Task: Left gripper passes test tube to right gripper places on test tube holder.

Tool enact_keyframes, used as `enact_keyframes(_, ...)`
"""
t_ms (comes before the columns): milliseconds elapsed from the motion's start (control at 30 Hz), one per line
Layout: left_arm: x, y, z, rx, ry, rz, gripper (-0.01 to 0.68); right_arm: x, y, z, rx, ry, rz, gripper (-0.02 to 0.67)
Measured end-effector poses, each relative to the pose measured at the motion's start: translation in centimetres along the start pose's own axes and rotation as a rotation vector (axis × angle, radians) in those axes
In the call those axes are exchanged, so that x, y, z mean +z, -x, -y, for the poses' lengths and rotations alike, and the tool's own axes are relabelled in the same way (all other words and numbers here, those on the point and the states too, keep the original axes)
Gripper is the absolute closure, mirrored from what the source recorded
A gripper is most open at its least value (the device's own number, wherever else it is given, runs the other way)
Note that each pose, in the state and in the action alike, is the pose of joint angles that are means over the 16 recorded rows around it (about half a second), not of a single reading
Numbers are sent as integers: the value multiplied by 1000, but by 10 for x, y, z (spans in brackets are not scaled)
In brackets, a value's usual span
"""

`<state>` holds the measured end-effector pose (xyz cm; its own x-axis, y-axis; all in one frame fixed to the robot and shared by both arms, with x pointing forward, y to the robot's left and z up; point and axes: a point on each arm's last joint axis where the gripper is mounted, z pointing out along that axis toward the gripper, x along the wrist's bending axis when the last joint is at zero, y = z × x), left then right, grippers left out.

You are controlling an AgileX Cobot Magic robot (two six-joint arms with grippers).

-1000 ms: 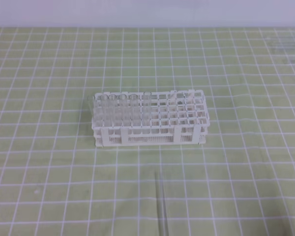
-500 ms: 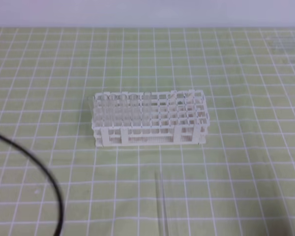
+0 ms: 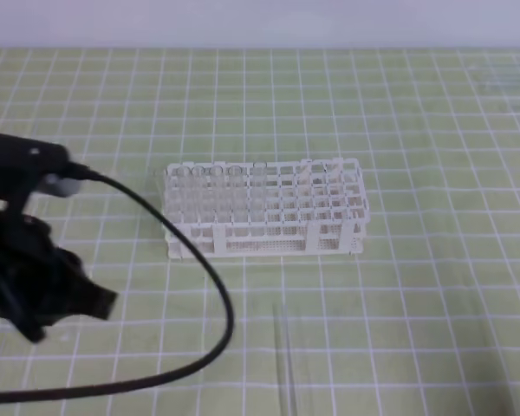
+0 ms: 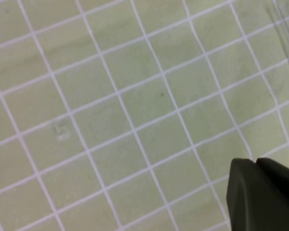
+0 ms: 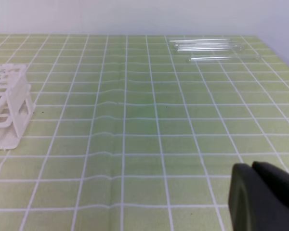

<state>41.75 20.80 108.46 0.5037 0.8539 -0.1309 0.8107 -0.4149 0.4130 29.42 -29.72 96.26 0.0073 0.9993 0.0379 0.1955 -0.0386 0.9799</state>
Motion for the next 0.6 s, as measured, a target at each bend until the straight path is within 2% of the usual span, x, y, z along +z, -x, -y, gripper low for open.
enact_keyframes(233,27,29,-15,59,-100,20,673,0,0,0,0,0,0,651)
enact_keyframes(600,49,77,-27,165,-199,120,673,0,0,0,0,0,0,651)
